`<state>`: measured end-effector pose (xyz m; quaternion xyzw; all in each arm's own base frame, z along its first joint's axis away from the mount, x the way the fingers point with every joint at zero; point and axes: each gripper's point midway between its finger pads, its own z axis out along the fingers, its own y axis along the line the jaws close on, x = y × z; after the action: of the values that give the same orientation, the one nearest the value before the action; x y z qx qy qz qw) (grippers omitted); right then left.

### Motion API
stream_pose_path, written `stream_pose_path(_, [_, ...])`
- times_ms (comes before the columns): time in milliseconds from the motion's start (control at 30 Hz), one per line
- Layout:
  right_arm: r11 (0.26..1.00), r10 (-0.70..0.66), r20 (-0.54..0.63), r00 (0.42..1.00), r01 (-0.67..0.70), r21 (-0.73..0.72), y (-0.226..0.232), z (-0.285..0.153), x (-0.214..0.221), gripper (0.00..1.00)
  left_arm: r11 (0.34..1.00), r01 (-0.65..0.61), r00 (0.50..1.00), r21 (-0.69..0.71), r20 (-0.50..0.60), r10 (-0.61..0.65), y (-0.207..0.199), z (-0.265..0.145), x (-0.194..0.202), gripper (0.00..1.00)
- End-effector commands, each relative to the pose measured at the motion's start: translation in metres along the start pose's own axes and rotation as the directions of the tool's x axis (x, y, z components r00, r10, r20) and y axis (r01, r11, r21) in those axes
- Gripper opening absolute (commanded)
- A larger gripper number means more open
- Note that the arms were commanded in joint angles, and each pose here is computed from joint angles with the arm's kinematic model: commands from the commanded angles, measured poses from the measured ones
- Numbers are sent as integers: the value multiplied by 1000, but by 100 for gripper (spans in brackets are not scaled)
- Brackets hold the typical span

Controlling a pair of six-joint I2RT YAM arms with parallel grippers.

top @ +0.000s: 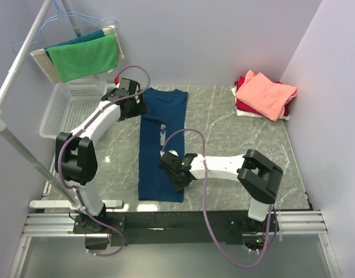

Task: Fold and stack the t-shirts
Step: Fold the tshirt

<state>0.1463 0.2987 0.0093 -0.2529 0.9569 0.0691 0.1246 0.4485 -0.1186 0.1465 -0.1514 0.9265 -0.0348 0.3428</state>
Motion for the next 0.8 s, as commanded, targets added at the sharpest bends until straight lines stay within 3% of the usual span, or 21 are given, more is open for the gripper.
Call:
stream_pose_path(0, [979, 76, -318, 945, -10, 202, -54, 10, 101, 19, 1000, 15, 1000, -10, 7, -15, 9, -22, 1, 99])
stream_pose_path(67, [977, 108, -317, 942, -42, 209, -53, 9, 102, 4, 1000, 12, 1000, -21, 1, -12, 15, -27, 5, 99])
stream_pose_path(100, [976, 116, -322, 940, -47, 215, -53, 9, 104, 2, 999, 12, 1000, -30, -14, -12, 19, -27, 12, 99])
stream_pose_path(233, [973, 132, -252, 959, -77, 217, -50, 5, 89, 0, 1000, 24, 998, -16, -59, -25, 27, -41, 33, 99])
stream_pose_path(400, [979, 152, -58, 987, -142, 144, -36, -22, 41, 13, 997, 66, 983, 44, -176, -58, 36, -58, 87, 99])
stream_pose_path(633, [972, 211, 72, 975, -217, 89, -31, -46, 17, 31, 979, 131, 962, 158, -259, -87, 42, -106, 150, 98])
stream_pose_path(767, [973, 214, 103, 971, -221, 63, -28, -52, 11, 41, 980, 128, 951, 152, -298, -78, 42, -123, 183, 99])
